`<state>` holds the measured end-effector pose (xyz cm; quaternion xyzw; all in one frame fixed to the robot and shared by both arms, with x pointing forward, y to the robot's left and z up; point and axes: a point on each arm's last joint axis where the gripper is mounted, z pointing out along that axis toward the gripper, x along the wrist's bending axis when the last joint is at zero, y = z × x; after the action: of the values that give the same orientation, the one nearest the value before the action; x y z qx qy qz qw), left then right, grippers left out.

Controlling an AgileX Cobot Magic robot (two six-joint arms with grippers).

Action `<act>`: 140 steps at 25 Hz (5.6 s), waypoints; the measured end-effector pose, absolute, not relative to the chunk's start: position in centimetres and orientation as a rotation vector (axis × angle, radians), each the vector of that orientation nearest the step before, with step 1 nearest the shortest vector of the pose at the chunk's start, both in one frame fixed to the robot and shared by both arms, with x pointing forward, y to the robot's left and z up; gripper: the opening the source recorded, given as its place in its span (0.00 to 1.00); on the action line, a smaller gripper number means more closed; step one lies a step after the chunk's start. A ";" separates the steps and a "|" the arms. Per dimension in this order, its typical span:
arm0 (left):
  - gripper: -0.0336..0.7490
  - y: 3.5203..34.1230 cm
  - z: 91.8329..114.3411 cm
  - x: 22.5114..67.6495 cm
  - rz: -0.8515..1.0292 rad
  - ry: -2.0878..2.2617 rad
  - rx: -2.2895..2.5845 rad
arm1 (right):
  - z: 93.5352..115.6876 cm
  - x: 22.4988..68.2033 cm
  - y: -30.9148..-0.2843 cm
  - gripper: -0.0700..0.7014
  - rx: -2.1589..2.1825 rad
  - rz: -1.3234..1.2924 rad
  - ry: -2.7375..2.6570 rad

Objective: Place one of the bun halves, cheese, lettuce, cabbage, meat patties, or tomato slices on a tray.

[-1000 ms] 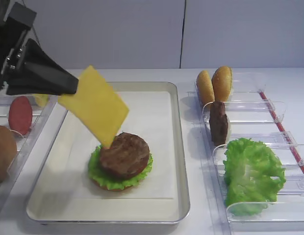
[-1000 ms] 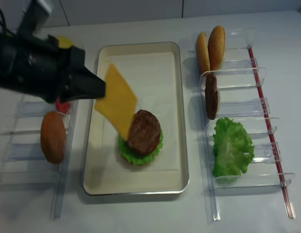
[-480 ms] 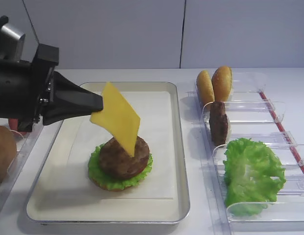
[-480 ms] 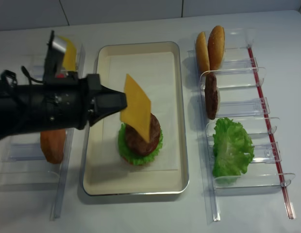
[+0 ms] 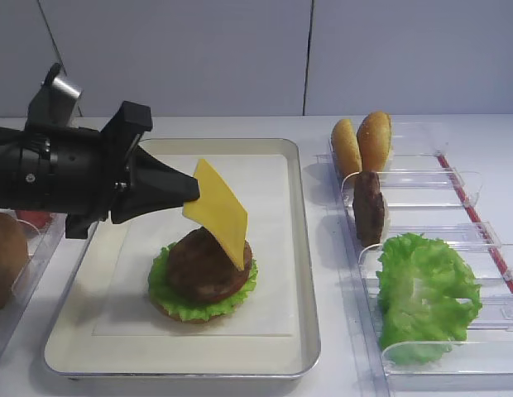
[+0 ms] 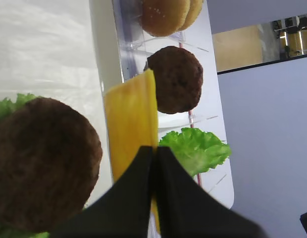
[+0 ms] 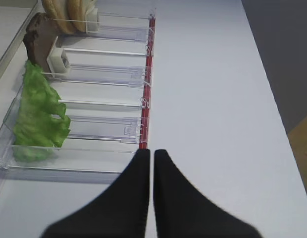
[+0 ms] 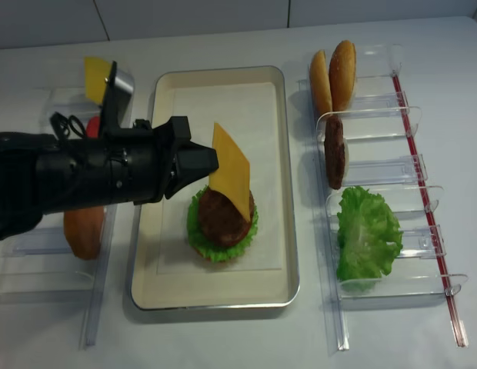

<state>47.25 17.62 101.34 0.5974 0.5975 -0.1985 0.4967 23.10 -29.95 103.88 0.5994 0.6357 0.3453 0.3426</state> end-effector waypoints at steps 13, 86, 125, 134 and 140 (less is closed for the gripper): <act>0.03 18.0 99.4 47.5 -0.442 1.515 1.567 | 103.9 23.1 -30.0 0.16 1.558 0.896 1.652; 0.48 17.7 98.9 48.2 -0.385 1.543 1.749 | 103.9 23.1 -30.0 0.16 1.563 0.896 1.651; 0.48 27.9 113.5 36.7 0.581 1.768 2.058 | 103.9 23.1 -30.0 0.16 1.561 0.895 1.649; 0.47 29.2 109.7 30.5 0.563 1.727 1.998 | 103.9 23.1 -30.0 0.16 1.561 0.895 1.649; 0.41 29.8 106.6 27.4 0.569 1.686 1.970 | 103.9 23.1 -30.0 0.16 1.561 0.895 1.649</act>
<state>27.43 29.82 106.58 0.7203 0.6162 0.2079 0.2412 23.10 -29.98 103.88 0.6007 0.6346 0.3445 0.3432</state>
